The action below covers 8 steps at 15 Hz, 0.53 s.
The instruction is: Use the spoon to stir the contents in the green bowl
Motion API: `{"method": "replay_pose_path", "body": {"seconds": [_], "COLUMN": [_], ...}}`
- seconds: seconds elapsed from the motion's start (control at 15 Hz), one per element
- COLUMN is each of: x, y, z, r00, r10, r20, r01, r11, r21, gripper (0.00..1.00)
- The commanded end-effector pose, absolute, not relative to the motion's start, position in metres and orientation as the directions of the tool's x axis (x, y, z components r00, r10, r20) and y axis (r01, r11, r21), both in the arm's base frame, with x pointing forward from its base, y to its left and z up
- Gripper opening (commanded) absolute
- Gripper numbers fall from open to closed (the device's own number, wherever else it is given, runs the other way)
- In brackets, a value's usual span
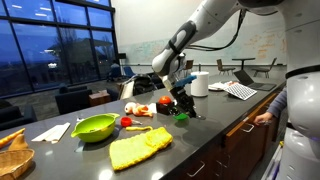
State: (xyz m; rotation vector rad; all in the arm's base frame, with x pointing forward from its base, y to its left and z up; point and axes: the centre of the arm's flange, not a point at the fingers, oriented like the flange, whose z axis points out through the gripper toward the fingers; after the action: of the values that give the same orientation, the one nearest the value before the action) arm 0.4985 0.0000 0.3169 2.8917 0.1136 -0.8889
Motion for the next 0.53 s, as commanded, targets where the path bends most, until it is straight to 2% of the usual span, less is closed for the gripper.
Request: {"method": "replay_pose_path", "body": {"seconds": [0.0,0.47], "x": [0.503,0.519], "y": [-0.012,-0.047], "z": [0.351,0.366], "r00": [0.795,0.696], "r10": [-0.039,-0.163], "r20": [-0.606,-0.699], "r01": [0.093,0.105], "r11": [-0.978,-0.940], "r21": [0.185,0.324], "gripper": [0.06,0.06]}}
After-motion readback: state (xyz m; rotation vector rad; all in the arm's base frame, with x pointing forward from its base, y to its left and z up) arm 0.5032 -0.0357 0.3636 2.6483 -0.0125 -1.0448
